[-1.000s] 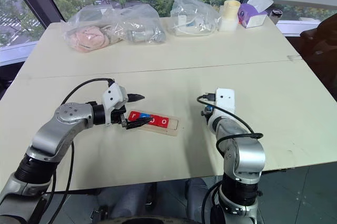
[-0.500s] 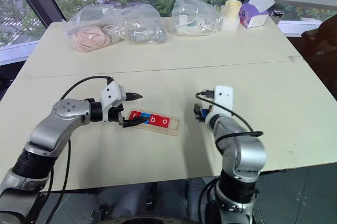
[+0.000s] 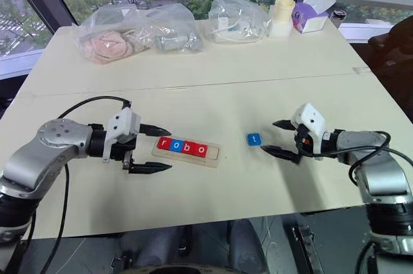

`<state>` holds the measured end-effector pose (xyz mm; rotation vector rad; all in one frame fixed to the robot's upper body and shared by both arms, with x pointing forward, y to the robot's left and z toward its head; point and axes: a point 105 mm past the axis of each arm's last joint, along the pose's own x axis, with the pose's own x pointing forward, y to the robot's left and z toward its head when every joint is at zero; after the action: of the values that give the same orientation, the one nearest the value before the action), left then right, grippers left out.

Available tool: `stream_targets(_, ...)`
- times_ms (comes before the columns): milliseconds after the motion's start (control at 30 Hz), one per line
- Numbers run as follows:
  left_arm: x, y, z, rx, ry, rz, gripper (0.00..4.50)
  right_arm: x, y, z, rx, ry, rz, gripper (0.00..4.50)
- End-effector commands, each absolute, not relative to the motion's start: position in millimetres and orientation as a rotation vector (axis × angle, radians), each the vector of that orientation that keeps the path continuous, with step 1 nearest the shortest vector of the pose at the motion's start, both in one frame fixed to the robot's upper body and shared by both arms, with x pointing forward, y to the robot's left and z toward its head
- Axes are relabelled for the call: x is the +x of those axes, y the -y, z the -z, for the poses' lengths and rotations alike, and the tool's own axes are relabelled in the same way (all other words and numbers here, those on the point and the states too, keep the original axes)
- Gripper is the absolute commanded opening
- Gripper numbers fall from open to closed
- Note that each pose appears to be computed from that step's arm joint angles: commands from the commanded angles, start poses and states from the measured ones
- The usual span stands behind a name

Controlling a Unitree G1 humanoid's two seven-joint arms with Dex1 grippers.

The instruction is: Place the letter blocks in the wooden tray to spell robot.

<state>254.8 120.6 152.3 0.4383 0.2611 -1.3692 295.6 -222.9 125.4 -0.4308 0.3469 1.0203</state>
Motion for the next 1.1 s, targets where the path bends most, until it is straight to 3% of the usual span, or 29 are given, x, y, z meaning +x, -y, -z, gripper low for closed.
stream_targets(33,248.3,-115.1,-160.2,0.462,-0.231,1.388,4.5,301.9,221.2,-118.6,-0.535,-0.339,-1.134,4.42)
stream_targets(367,241.8,-112.6,-160.7,0.442,-0.244,1.331,4.5,337.0,208.1,-100.3,-0.589,-0.307,-1.216,4.42)
stream_targets(467,241.4,-110.1,-162.5,0.443,-0.244,1.322,4.5,335.5,206.3,-100.3,-0.593,-0.302,-1.268,3.57)
stream_targets(600,242.7,-111.3,-165.2,0.446,-0.245,1.309,4.5,334.3,206.1,-100.3,-0.602,-0.298,-1.291,1.47)
stream_targets(633,243.6,-112.1,-165.7,0.448,-0.246,1.304,4.5,334.3,205.7,-100.7,-0.609,-0.293,-1.293,1.12)
stream_targets(767,248.2,-119.4,-165.7,0.455,-0.253,1.279,4.5,340.6,200.5,-108.5,-0.699,-0.311,-1.243,1.12)
stream_targets(900,253.0,-135.4,-160.8,0.485,-0.284,1.234,4.5,320.7,157.4,-130.1,-0.624,-0.316,-1.322,1.12)
stream_targets(1100,256.7,-140.0,-158.1,0.493,-0.292,1.223,4.5,298.3,112.5,-136.4,-0.593,-0.328,-1.325,1.12)
